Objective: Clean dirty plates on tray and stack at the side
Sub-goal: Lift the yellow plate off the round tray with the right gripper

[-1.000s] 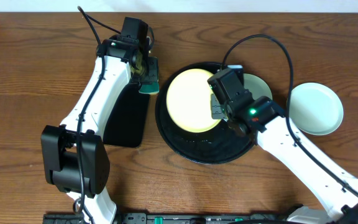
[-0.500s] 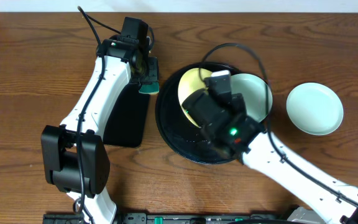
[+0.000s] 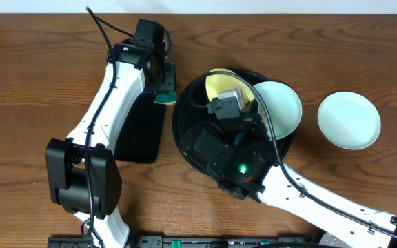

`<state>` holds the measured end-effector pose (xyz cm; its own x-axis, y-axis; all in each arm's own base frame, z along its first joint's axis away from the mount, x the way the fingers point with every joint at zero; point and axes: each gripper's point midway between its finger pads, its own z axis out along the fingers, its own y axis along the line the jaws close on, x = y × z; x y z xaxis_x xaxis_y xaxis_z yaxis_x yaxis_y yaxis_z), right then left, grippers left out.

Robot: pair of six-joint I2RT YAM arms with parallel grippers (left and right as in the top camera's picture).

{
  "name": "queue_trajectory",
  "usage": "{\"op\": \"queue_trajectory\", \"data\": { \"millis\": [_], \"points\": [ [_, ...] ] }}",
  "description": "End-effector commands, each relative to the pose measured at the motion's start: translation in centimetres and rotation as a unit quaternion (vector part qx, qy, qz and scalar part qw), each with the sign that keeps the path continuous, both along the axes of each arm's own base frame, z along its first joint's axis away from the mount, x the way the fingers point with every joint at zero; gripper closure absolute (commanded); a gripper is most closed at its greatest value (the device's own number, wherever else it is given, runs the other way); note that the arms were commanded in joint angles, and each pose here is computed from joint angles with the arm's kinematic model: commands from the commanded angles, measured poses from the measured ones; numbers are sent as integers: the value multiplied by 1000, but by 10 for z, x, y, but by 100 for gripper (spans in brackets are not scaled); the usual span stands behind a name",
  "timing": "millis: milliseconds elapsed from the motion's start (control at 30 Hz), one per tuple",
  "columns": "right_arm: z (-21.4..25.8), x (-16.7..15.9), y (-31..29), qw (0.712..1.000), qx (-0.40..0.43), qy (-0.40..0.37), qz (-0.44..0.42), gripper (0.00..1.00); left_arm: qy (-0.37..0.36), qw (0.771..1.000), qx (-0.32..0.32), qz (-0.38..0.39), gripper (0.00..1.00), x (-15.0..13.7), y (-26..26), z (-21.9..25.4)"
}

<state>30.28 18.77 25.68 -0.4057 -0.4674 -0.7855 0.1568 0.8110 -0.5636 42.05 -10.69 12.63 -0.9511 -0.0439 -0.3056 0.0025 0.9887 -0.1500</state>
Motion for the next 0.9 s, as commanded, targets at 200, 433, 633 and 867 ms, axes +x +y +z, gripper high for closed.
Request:
{"op": "queue_trajectory", "data": {
  "millis": [200, 433, 633, 867],
  "points": [
    [24, -5, -7, 998, -17, -51, -24, 99, -10, 1000, 1, 6, 92, 3, 1, 8],
    [13, -3, -2, 1000, -1, -26, -8, 99, -10, 1000, 1, 6, 93, 3, 1, 8],
    [-38, 0, -1, 995, 73, 66, 9, 99, -10, 1000, 1, 6, 93, 3, 1, 8],
    [-98, 1, 4, 953, 192, 231, 34, 99, -10, 1000, 1, 7, 92, 3, 1, 8]
  ]
}}
